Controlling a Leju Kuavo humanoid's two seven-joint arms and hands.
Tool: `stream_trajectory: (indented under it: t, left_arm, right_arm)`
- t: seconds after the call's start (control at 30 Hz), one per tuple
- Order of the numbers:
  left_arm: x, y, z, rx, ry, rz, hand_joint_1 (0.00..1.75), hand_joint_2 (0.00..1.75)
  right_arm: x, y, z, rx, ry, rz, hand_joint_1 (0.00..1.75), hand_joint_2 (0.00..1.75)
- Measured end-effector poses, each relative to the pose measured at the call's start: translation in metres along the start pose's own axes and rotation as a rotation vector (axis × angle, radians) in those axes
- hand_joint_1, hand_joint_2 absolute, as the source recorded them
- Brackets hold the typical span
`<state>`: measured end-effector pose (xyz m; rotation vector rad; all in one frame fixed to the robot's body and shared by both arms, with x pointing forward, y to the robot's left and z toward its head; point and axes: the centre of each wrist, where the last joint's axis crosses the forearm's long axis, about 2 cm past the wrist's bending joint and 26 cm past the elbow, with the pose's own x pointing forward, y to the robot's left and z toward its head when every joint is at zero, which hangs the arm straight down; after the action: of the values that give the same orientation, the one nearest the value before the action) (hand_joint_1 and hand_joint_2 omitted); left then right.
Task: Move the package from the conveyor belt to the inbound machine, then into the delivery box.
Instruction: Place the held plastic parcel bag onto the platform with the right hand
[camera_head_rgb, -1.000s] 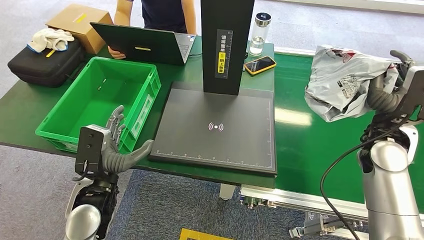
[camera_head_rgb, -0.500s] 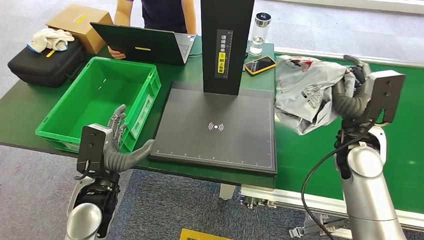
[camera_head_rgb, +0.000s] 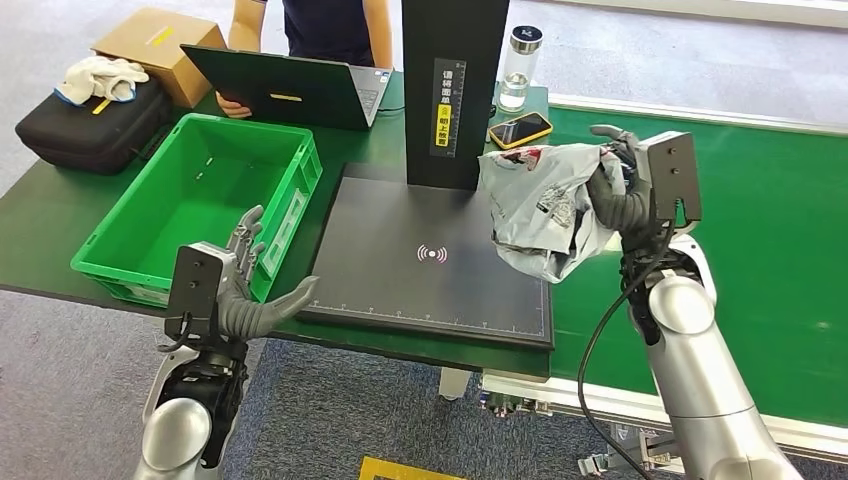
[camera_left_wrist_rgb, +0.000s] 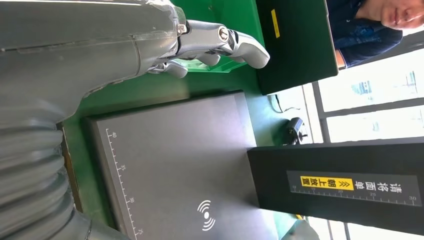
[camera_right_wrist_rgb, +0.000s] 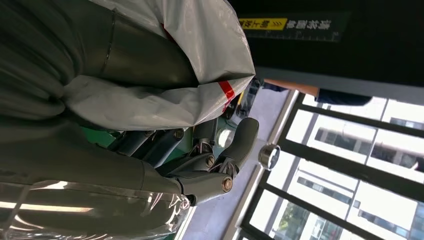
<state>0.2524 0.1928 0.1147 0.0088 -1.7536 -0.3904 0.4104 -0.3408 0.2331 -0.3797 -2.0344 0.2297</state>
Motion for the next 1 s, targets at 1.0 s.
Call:
stream_trajectory:
  t: [1.0]
  left_arm:
    - [-0.001,-0.007,0.004,-0.022,0.009,0.003,0.00,1.75]
  right_arm:
    - [0.010,0.081,-0.033,0.310,0.094,-0.021,1.75,1.75]
